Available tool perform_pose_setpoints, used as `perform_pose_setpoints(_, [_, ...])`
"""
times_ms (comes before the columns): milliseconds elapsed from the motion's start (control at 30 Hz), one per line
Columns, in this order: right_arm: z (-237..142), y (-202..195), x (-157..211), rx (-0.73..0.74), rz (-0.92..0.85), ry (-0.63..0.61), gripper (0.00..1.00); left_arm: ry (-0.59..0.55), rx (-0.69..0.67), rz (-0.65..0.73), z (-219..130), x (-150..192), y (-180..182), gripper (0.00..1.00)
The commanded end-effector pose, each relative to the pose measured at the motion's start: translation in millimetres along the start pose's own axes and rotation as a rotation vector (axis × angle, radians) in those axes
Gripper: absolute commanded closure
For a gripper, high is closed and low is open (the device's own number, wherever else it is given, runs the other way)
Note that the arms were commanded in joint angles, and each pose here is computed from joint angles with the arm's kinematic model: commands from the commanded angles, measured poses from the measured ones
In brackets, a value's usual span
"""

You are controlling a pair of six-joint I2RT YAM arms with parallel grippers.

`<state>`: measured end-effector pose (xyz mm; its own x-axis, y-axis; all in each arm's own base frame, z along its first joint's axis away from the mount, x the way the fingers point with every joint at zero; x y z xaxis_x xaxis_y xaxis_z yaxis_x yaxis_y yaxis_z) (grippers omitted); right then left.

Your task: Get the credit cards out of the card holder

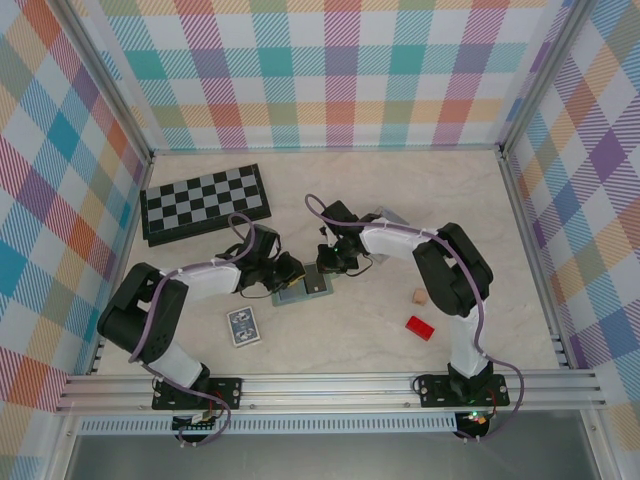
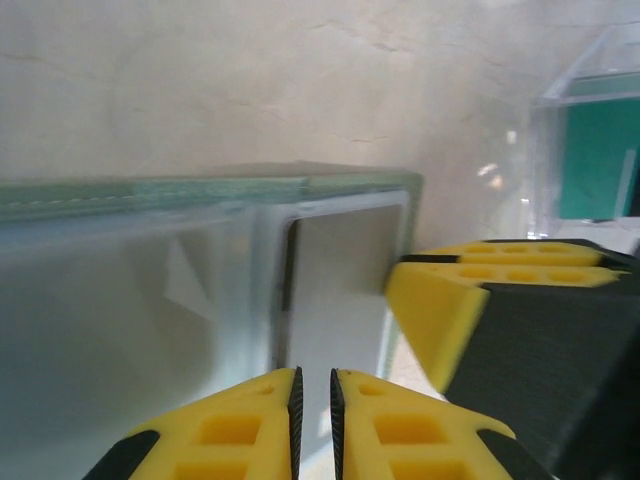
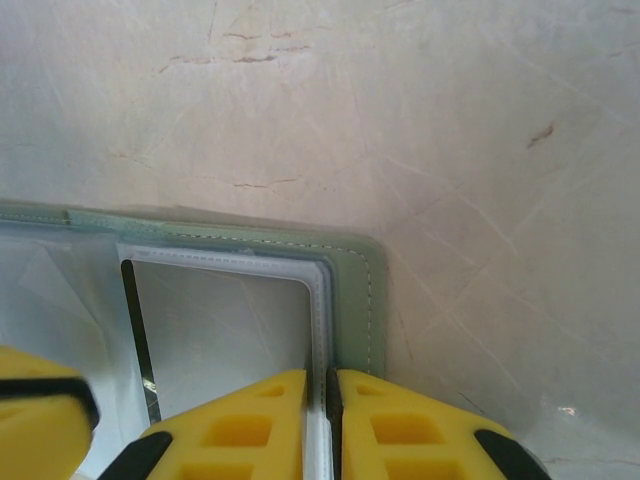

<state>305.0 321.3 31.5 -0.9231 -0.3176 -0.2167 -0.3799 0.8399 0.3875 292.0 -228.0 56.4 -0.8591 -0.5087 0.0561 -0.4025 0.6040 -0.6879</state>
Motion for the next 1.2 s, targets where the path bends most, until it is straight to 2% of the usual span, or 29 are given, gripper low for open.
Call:
perform_pose_setpoints(0, [10.6, -4.1, 9.2, 0.024, 0.005, 0.047, 0.85, 0.018, 0.049, 0.054, -1.9, 7.5, -9.8, 0.83])
perform_pose_setpoints(267, [12.3, -5.1, 11.1, 0.026, 0.007, 0.056, 0.86, 0.055, -0.011, 0.011, 16.2, 9.7, 10.4, 0.81])
perform_pose_setpoints(767, [14.4, -3.0, 12.6, 0.010, 0.003, 0.069, 0.87, 0.010, -0.154, 0.064, 13.3, 3.5, 37.9, 0.79])
perform_pose_setpoints(1167, [17.2, -0.5, 12.6, -0.006, 0.003, 0.083, 0.87, 0.068, -0.061, 0.054, 26.1, 9.3, 27.4, 0.82])
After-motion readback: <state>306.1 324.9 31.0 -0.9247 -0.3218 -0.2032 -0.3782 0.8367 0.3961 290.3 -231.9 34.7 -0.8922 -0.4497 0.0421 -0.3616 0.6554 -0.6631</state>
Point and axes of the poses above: each hand's point on the last joint's axis, 136 mm out from that joint toward the fingers, its own z axis out along the fingers, its own y axis along the line the jaws close on, x = y × z, the point moved 1 cm from there along -z, back along the fingers, and after that the axes turned 10 degrees about -z, right-handed, at the moved point
